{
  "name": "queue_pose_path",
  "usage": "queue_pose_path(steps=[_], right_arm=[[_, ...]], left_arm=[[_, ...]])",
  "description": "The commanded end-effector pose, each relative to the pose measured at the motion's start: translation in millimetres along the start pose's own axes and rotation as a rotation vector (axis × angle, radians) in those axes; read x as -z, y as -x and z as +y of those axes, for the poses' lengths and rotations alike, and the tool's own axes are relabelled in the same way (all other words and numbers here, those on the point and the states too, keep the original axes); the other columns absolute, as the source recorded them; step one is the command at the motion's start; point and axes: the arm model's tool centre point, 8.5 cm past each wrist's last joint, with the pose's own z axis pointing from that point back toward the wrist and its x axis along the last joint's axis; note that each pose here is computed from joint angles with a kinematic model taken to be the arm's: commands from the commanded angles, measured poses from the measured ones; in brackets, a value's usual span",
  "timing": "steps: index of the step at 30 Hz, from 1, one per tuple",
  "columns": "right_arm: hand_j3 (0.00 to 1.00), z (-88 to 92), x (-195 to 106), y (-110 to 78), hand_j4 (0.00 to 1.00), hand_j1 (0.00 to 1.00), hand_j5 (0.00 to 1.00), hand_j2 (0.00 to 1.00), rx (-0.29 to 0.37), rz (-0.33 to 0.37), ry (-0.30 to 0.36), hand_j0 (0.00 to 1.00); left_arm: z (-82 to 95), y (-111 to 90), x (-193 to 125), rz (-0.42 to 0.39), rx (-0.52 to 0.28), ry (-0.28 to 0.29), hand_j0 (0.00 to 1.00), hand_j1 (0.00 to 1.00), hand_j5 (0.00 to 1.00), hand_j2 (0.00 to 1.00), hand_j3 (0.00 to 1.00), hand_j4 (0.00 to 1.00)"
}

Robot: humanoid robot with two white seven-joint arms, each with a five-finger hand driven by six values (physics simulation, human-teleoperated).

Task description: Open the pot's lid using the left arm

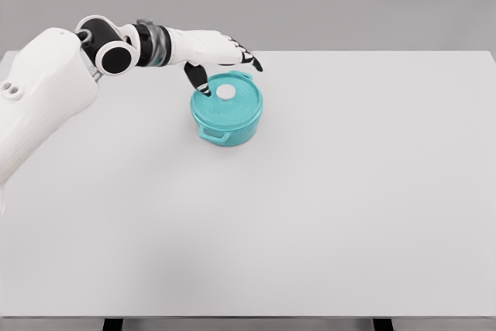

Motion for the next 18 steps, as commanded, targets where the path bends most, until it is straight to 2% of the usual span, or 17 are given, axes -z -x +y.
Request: queue_pose_path(steps=[1, 18], right_arm=[[1.0, -0.1, 0.0, 0.1, 1.0, 1.0, 1.0, 1.0, 0.0, 0.0, 0.0, 1.0], [1.0, -0.1, 0.0, 0.1, 1.0, 1.0, 1.0, 1.0, 0.0, 0.0, 0.0, 1.0]], left_arm=[[0.0, -0.9, -0.7, -0.013, 0.006, -0.001, 0.84, 0.84, 0.84, 0.84, 0.84, 0.84], [-14.3, -1.4, -3.7, -0.053, 0.029, 0.024, 0.83, 0.83, 0.83, 0.83, 0.83, 0.83]])
